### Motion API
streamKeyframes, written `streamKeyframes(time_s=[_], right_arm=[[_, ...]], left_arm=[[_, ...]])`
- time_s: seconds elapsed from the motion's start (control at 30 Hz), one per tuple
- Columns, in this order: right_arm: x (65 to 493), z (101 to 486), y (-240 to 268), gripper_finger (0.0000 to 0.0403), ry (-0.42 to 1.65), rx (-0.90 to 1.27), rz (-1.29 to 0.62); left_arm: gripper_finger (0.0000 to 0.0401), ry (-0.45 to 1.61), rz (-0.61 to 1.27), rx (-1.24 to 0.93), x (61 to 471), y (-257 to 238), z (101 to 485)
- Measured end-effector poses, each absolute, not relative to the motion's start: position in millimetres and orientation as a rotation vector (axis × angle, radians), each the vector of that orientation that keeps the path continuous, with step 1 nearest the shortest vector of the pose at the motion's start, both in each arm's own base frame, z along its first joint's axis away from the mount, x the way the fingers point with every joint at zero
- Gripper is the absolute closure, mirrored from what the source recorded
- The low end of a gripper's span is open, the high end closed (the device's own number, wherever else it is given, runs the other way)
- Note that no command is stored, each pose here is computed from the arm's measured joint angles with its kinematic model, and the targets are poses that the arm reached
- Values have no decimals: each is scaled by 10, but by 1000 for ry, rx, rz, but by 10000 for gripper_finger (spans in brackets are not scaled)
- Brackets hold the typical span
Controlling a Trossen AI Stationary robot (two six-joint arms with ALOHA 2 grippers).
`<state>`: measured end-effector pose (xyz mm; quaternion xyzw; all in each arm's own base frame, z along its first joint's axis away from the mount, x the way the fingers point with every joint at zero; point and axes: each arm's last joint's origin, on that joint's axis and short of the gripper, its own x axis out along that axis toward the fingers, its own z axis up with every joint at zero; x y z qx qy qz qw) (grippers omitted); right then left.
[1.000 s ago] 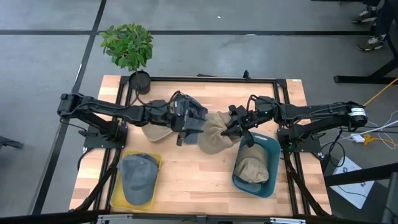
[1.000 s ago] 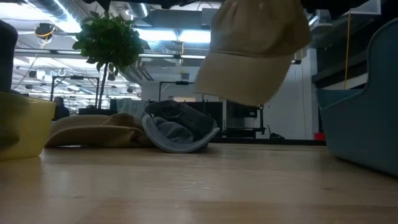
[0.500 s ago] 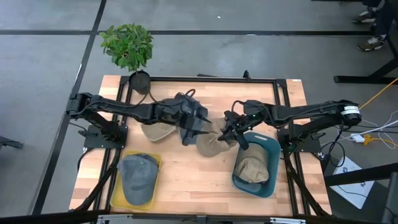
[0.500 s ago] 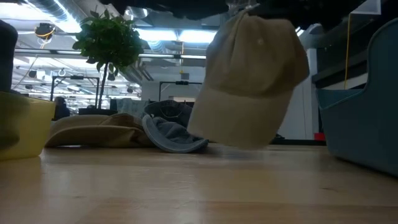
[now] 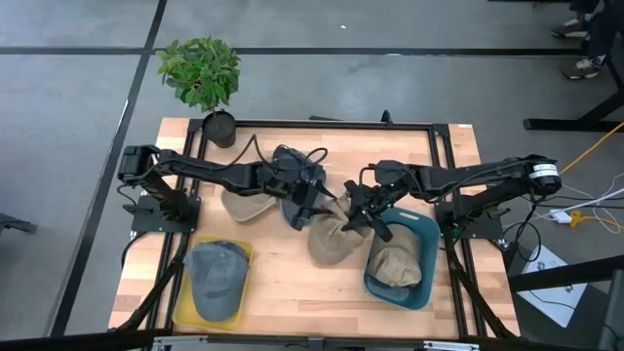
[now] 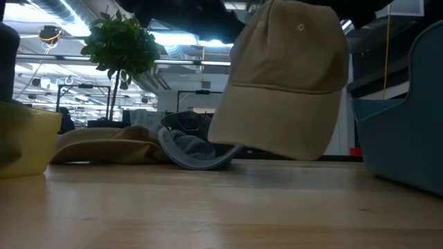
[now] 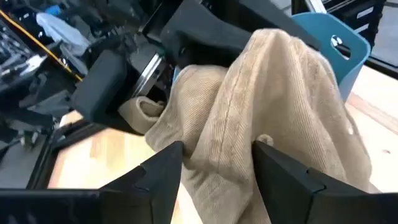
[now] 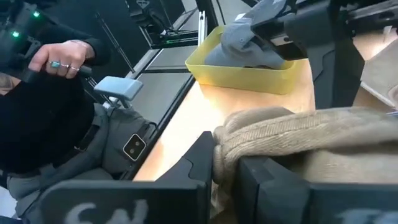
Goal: Pick & Place hat
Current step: Put the right brown cap into the blue bin
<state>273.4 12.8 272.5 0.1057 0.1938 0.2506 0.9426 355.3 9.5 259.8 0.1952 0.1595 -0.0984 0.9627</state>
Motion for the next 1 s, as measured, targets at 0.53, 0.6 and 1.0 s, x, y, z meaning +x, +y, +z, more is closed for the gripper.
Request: streamKeyframes(time_s=[0.53, 0.6, 1.0], right_arm=[[2698, 2646, 99, 326, 492, 246, 486], [2697, 2641, 78, 325, 497, 247, 471], [2709, 2599, -25, 272, 516, 142, 180]], left_arm=[[396, 400, -523, 246, 3285, 12, 2700], [396, 394, -572, 186, 3234, 28, 2749], [397, 388, -581, -167, 2995, 429, 2997]])
